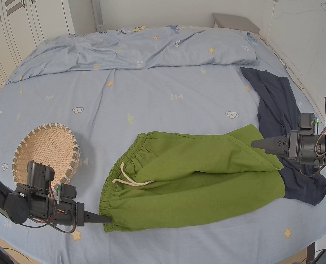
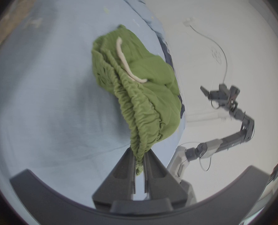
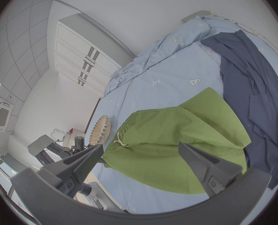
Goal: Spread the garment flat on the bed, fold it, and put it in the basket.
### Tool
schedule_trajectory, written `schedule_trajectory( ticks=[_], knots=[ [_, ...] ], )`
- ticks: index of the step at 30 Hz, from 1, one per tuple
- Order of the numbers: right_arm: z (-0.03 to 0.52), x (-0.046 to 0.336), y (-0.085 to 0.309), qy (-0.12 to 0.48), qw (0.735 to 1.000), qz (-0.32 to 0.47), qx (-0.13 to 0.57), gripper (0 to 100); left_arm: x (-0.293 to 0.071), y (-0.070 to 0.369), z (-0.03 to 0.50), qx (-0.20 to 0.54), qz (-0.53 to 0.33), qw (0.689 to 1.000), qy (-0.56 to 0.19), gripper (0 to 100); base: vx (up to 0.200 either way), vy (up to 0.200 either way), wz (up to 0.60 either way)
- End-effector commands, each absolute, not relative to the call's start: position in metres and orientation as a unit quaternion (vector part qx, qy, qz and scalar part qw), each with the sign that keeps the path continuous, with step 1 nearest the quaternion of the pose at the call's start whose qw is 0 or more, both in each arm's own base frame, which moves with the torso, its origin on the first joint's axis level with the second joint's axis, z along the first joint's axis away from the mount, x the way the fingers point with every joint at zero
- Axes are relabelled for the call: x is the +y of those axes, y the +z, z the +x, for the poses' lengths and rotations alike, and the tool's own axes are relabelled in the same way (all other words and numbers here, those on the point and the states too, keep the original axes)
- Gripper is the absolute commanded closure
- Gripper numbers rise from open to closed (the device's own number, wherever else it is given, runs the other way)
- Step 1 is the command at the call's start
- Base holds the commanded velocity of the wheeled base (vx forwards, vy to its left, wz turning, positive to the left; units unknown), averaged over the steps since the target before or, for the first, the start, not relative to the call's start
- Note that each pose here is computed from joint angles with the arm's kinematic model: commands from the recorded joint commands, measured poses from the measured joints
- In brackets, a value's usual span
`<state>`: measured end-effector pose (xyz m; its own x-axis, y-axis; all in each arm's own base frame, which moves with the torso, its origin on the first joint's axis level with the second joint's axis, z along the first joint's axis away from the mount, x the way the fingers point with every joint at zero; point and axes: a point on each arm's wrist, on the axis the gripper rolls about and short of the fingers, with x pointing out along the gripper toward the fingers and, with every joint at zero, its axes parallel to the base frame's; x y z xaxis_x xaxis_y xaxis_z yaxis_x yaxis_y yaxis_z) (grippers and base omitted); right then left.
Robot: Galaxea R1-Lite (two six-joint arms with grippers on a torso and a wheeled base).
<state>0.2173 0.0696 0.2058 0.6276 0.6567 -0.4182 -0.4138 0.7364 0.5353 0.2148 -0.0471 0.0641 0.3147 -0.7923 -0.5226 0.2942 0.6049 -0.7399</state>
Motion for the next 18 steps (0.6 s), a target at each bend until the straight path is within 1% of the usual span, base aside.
schedule_trajectory(
  ticks=[1,8,12,13,18],
  knots=[
    [0.222,0.073,0.198,0.299,0.869,0.199,0.34,0,-0.01,0.088,0.191,0.451,-0.312,0.778,-0.307,100,0.0,0.0,0.0],
    [0.219,0.069,0.186,0.281,0.857,0.201,0.383,0,0.013,0.078,0.174,0.474,-0.287,0.778,-0.295,100,0.0,0.0,0.0],
    [0.214,0.06,0.178,0.261,0.854,0.203,0.402,0,0.022,0.076,0.171,0.464,-0.285,0.779,-0.31,100,0.0,0.0,0.0],
    [0.208,0.053,0.173,0.246,0.85,0.207,0.416,0,0.025,0.074,0.17,0.464,-0.284,0.778,-0.313,100,0.0,0.0,0.0],
    [0.192,0.039,0.152,0.219,0.838,0.199,0.458,0,0.031,0.068,0.173,0.468,-0.288,0.777,-0.306,100,0.0,0.0,0.0]
  ],
)
